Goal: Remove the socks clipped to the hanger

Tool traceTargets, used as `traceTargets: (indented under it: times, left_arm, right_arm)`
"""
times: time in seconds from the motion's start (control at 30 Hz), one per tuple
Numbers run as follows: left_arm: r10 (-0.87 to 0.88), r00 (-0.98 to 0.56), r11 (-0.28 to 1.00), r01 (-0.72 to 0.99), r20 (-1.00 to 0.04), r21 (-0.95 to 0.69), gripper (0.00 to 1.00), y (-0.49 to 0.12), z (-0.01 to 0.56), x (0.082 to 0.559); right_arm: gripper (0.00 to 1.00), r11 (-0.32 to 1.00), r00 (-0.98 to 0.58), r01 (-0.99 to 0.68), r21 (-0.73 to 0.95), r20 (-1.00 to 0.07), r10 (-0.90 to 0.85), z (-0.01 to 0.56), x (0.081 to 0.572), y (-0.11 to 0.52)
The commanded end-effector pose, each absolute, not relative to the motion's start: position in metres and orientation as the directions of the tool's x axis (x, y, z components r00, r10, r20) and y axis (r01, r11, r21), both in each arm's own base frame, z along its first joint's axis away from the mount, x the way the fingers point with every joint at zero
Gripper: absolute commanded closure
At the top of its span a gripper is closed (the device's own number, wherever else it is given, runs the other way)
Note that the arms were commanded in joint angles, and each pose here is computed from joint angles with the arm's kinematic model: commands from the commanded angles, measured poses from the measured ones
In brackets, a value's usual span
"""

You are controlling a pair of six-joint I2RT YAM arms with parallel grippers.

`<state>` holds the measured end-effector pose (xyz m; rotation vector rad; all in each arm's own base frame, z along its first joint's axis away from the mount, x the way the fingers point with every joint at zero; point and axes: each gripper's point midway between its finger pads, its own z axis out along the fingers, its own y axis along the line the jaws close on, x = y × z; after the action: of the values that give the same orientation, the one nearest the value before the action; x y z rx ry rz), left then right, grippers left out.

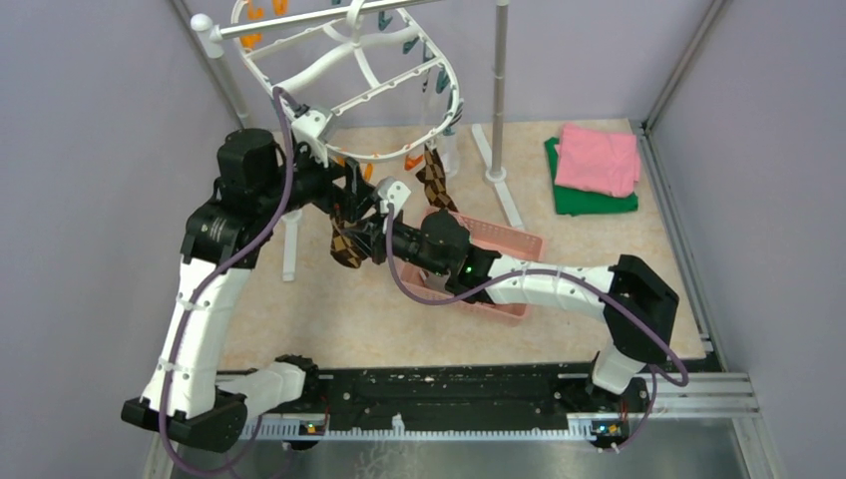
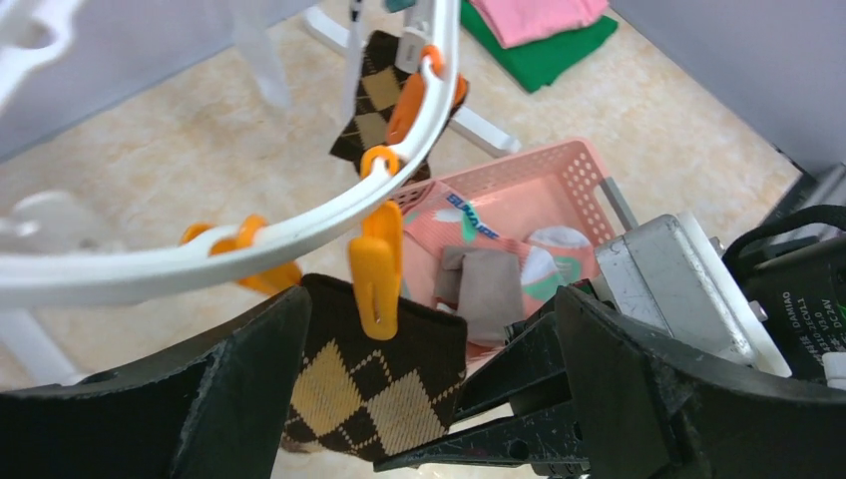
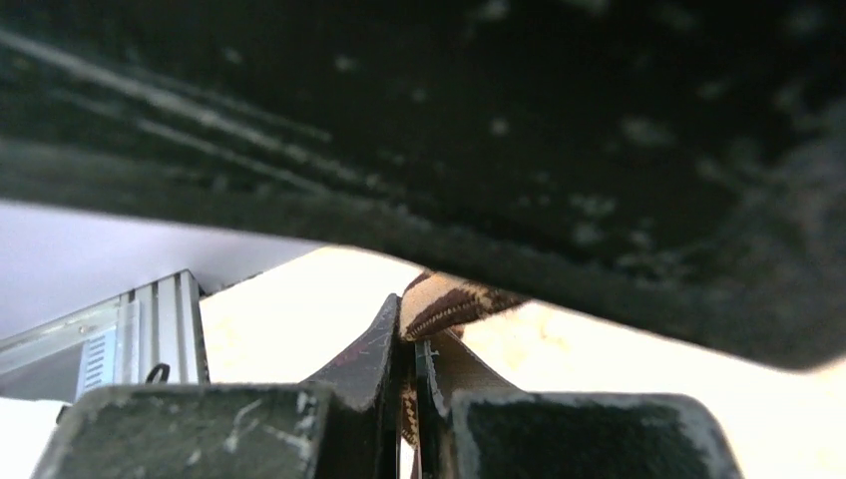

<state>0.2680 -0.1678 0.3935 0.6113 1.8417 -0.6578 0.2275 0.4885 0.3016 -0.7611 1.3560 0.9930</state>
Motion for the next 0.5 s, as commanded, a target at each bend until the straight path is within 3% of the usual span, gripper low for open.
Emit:
traceTargets:
  times: [0.0,0.27,0.47]
  left_arm:
    - [0.052,-0.257,0.808,0.579,-0.965,-0.11,0.01,-0.146,0.412,0.267]
    - [0.038,-0.231,0.824,0.558,-0.972,-0.101,0.02,-0.142,0.416,0.271]
    - [0.049,-0.207,0.868,0.493,-0.977,-0.06,0.12,-0.13,0.415,0.283]
  right_arm:
    - [1.0,0.361,-0.024,-0.928,0.094,-0.981,0.194,0.329,0.214,0.509]
    - [1.0,0.362,-0.003,-0.93,0.07,-0.983,0.183,0.332,0.213,0.529]
    - [1.0,0.371,0.0,-0.926,0.066,-0.985,0.175,0.328,0.212,0.542]
